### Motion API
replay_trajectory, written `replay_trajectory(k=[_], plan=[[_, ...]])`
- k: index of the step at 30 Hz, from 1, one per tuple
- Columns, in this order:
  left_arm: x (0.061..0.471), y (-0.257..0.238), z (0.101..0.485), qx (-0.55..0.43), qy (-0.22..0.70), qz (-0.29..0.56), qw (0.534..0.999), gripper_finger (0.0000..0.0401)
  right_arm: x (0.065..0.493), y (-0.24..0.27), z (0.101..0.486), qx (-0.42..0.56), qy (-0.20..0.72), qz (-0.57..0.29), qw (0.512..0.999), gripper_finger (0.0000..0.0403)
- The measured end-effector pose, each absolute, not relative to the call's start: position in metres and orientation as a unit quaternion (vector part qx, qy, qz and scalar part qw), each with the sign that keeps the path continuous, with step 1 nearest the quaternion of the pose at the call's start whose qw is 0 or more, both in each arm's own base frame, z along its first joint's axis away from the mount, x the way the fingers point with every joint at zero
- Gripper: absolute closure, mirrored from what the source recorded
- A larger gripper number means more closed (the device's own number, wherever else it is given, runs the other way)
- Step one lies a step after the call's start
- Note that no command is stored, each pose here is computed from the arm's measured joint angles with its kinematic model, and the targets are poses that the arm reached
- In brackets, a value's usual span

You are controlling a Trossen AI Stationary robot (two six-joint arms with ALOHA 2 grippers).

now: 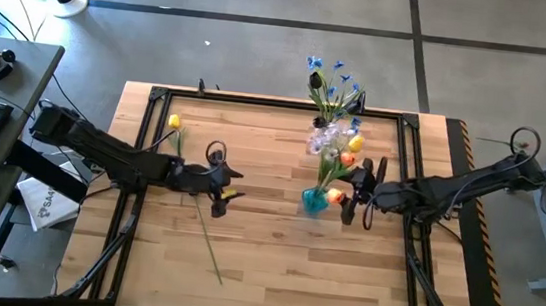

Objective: Sort flowers into vase by color
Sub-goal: Put the orange tulip into the blue flower vase

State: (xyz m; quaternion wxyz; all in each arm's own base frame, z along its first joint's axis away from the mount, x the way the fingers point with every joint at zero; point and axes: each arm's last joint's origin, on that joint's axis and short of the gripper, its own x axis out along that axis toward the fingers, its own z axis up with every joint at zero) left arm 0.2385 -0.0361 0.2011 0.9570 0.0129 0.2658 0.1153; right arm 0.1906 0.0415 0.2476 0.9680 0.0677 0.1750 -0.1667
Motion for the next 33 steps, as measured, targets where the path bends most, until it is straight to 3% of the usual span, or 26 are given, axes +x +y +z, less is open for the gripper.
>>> replay_trajectory(k=[13, 21, 28, 33], plan=[[0.234, -0.048, 0.226, 0.008, 0.337, 0.187, 0.923, 0.0165, 0.194, 0.049, 0.265, 0.057, 0.164, -0.095, 0.98, 0.0171], [0.212, -0.051, 0.229, -0.042, 0.437, 0.247, 0.864, 0.0165, 0.188, 0.069, 0.279, 0.019, 0.091, -0.117, 0.989, 0.0171], [0.188, -0.062, 0.236, -0.123, 0.513, 0.292, 0.798, 0.0165, 0.176, 0.089, 0.296, -0.027, 0.024, -0.128, 0.991, 0.0171], [0.177, -0.078, 0.235, -0.211, 0.497, 0.336, 0.772, 0.0165, 0.166, 0.105, 0.304, -0.053, -0.004, -0.124, 0.991, 0.0171]])
